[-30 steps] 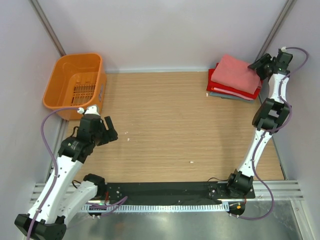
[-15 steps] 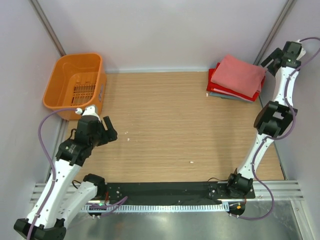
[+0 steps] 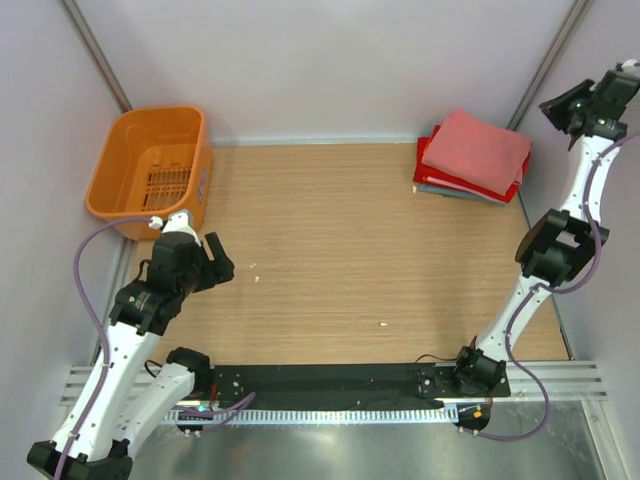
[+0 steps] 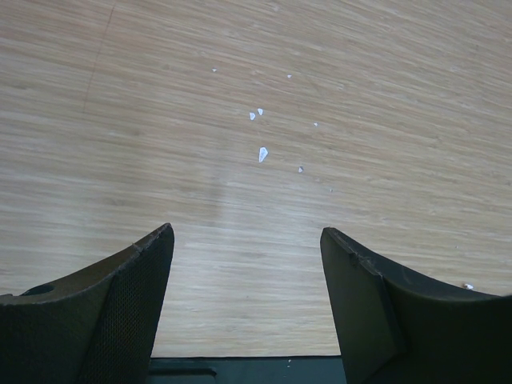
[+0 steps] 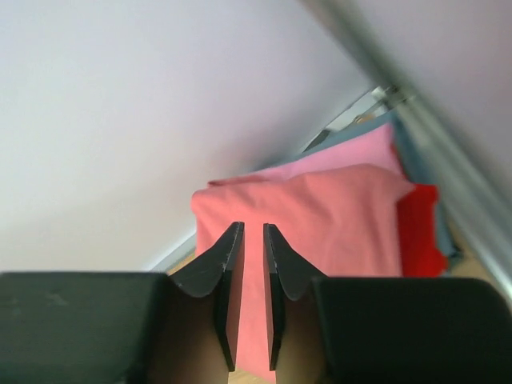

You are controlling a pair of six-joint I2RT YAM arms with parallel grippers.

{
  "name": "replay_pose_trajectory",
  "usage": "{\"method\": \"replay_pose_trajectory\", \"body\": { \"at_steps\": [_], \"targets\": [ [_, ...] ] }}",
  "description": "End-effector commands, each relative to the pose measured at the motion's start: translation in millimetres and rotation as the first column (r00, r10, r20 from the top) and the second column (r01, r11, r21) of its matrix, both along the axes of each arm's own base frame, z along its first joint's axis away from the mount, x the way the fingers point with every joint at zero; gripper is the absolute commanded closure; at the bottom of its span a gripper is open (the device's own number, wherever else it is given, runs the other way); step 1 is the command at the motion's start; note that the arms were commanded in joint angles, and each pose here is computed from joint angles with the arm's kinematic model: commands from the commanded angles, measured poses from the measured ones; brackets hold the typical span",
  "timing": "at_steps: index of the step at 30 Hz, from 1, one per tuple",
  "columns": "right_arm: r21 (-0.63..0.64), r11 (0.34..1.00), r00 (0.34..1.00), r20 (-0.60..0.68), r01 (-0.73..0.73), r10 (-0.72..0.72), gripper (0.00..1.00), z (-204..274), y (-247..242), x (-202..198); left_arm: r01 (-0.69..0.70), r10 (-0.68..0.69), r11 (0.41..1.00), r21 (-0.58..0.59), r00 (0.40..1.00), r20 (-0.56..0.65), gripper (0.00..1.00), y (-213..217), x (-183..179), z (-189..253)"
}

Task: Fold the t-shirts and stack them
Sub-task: Neatly place the folded tshirt to the corner, then reset both grippers

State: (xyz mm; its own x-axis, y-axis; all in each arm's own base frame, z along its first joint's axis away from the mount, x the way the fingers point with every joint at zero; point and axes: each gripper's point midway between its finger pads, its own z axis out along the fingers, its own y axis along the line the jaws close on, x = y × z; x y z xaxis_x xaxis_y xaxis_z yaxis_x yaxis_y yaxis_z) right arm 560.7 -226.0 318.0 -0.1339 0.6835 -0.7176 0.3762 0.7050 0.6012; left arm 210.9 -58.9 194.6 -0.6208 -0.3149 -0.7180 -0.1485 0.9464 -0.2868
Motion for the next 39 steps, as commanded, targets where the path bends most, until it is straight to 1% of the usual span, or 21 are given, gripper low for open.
{"method": "replay_pose_trajectory", "body": {
  "at_steps": [1, 3, 6, 8, 9, 11, 12, 15, 18, 19, 21, 22, 26, 27, 29, 31, 34, 36, 37, 38, 39],
  "targets": [
    [0.224, 0.967, 0.992, -0.012, -0.121, 0.127, 0.79, -66.1, 18.6, 34.4, 0.005, -0.005, 1.0, -0.005, 0.999, 0.049, 0.25, -1.4, 7.1, 10.4],
    [0.23, 0.963, 0.989, -0.013, -0.139, 0.145, 0.79, -74.6, 22.4, 44.2, 0.005, -0.005, 1.0, -0.004, 0.999, 0.047, 0.25, -1.6, 7.6, 10.1],
    [0.238, 0.965, 0.989, -0.075, -0.107, 0.128, 0.8, -111.6, 16.7, 46.5, 0.005, -0.005, 1.0, -0.001, 0.999, 0.038, 0.25, -1.9, 8.6, 8.5],
    [0.209, 0.977, 0.991, -0.113, -0.05, 0.075, 0.8, -123.9, 4.8, 41.7, 0.004, -0.004, 1.0, 0.001, 0.999, 0.032, 0.25, -1.7, 8.8, 7.3],
    [0.21, 0.977, 0.987, -0.151, -0.026, 0.059, 0.8, -141.8, 0.4, 35.1, 0.004, -0.004, 1.0, 0.003, 1.0, 0.026, 0.25, -1.7, 9.0, 6.1],
    [0.183, 0.982, 0.986, -0.168, 0.04, -0.009, 0.8, -145.6, -17.7, 25.4, 0.004, -0.004, 1.0, 0.005, 1.0, 0.022, 0.25, -1.8, 9.2, 5.4],
    [0.191, 0.98, 0.981, -0.192, 0.063, -0.026, 0.8, -156.6, -21.5, 19.0, 0.004, -0.004, 1.0, 0.006, 1.0, 0.018, 0.25, -1.8, 9.3, 4.2],
    [0.185, 0.976, 0.975, -0.207, 0.118, -0.079, 0.78, -160.2, -40.9, 3.3, 0.005, -0.005, 1.0, 0.007, 1.0, 0.013, 0.25, -2.3, 9.9, 3.5],
    [0.184, 0.971, 0.974, -0.193, 0.152, -0.116, 0.67, -149.1, -57.4, -10.4, 0.005, -0.005, 1.0, 0.006, 1.0, 0.011, 0.25, -2.2, 9.9, 3.5],
    [0.187, 0.969, 0.973, -0.197, 0.161, -0.123, 0.57, -145.9, -59.7, -15.3, 0.005, -0.005, 1.0, 0.007, 1.0, 0.01, 0.25, -2.3, 10.0, 3.2],
    [0.159, 0.966, 0.965, -0.196, 0.206, -0.174, 0.48, -130.3, -73.4, -27.8, 0.005, -0.005, 1.0, 0.008, 1.0, 0.009, 0.25, -2.5, 10.4, 3.2],
    [0.146, 0.965, 0.961, -0.206, 0.219, -0.187, 0.41, -126.1, -75.8, -33.7, 0.004, -0.004, 1.0, 0.009, 1.0, 0.007, 0.25, -2.2, 10.6, 2.9],
    [0.049, 0.96, 0.949, -0.17, 0.276, -0.265, 0.32, -73.8, -83.9, -55.7, 0.004, -0.004, 1.0, 0.009, 1.0, 0.009, 0.26, -2.1, 10.0, 3.3],
    [0.025, 0.958, 0.95, -0.133, 0.286, -0.281, 0.31, -46.8, -81.4, -63.7, 0.004, -0.004, 1.0, 0.008, 1.0, 0.01, 0.26, -2.0, 9.9, 3.6],
    [0.0, 0.957, 0.952, -0.096, 0.291, -0.29, 0.29, -22.8, -75.5, -70.6, 0.005, -0.005, 1.0, 0.006, 1.0, 0.011, 0.26, -2.2, 9.7, 3.9],
    [-0.025, 0.961, 0.96, -0.034, 0.276, -0.277, 0.27, 15.2, -59.8, -80.1, 0.005, -0.005, 1.0, 0.006, 1.0, 0.013, 0.26, -2.1, 9.6, 4.2],
    [-0.027, 0.976, 0.976, -0.011, 0.216, -0.216, 0.25, 37.8, -25.5, -90.4, 0.006, -0.006, 1.0, 0.002, 1.0, 0.018, 0.26, -2.3, 9.5, 5.4],
    [-0.019, 0.986, 0.984, -0.067, 0.166, -0.167, 0.25, 17.4, -1.9, -96.0, 0.005, -0.005, 1.0, 0.001, 1.0, 0.019, 0.26, -1.6, 9.5, 5.7],
    [-0.039, 0.991, 0.99, -0.056, 0.126, -0.128, 0.25, 28.6, 26.2, -101.5, 0.007, -0.007, 1.0, -0.002, 1.0, 0.018, 0.26, -2.0, 9.4, 5.7],
    [-0.043, 0.991, 0.985, -0.114, 0.128, -0.132, 0.25, 4.3, 37.4, -107.2, 0.006, -0.006, 1.0, -0.002, 1.0, 0.021, 0.26, -1.7, 9.9, 6.5],
    [-0.083, 0.992, 0.987, -0.121, 0.097, -0.106, 0.25, 4.4, 53.8, -110.9, 0.007, -0.007, 1.0, -0.004, 1.0, 0.025, 0.26, -1.7, 9.2, 7.2]
  ]
}}
